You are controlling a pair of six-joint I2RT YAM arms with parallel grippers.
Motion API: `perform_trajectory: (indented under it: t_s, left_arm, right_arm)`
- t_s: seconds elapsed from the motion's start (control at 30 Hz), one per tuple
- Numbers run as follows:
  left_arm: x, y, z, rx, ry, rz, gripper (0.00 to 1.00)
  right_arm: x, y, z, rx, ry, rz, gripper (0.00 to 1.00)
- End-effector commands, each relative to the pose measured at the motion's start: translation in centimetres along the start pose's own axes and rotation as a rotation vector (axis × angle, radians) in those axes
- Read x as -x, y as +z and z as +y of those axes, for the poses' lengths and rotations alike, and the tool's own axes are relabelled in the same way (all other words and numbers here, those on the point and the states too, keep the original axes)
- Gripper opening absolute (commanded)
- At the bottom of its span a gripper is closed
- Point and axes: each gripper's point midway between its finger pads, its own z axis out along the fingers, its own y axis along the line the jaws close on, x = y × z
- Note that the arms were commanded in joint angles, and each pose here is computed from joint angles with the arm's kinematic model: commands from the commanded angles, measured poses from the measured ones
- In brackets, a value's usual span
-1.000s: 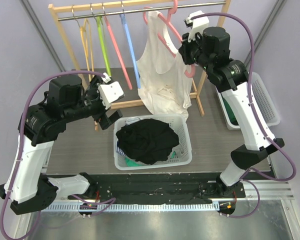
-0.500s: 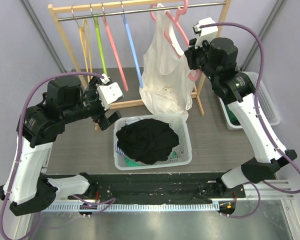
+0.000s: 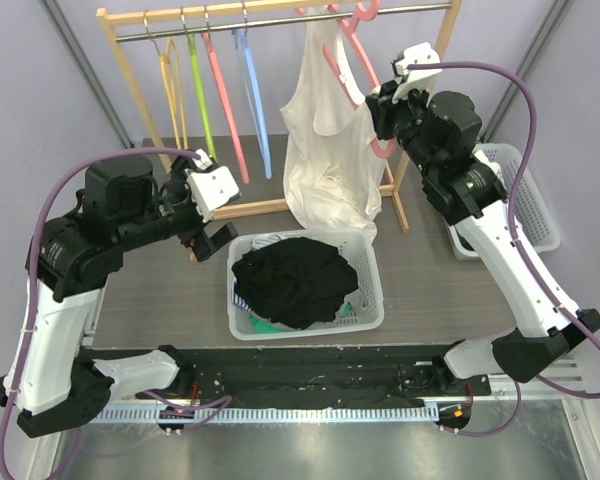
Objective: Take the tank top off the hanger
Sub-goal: Pick up the hanger from the clothesline.
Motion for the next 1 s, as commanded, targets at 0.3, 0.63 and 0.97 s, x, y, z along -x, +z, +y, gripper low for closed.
perform_trajectory:
  t_s: [0.3, 0.63, 0.97]
  left_arm:
    - [0.4, -0.2, 0.2, 0.005, 0.002, -0.018, 1.00]
    - [1.6, -0.2, 0.4, -0.007, 0.000, -0.044, 1.00]
    - [2.0, -1.4, 0.3, 0.007, -0.007, -0.073, 1.00]
  right_arm:
    - [-0.1, -9.1, 1.6, 0.132, 0.139, 0.103, 0.01]
    - [10.1, -23.7, -0.6, 0.189, 0.161, -0.237, 0.01]
    - [20.0, -29.1, 1.2, 0.385, 0.178, -0.473, 0.01]
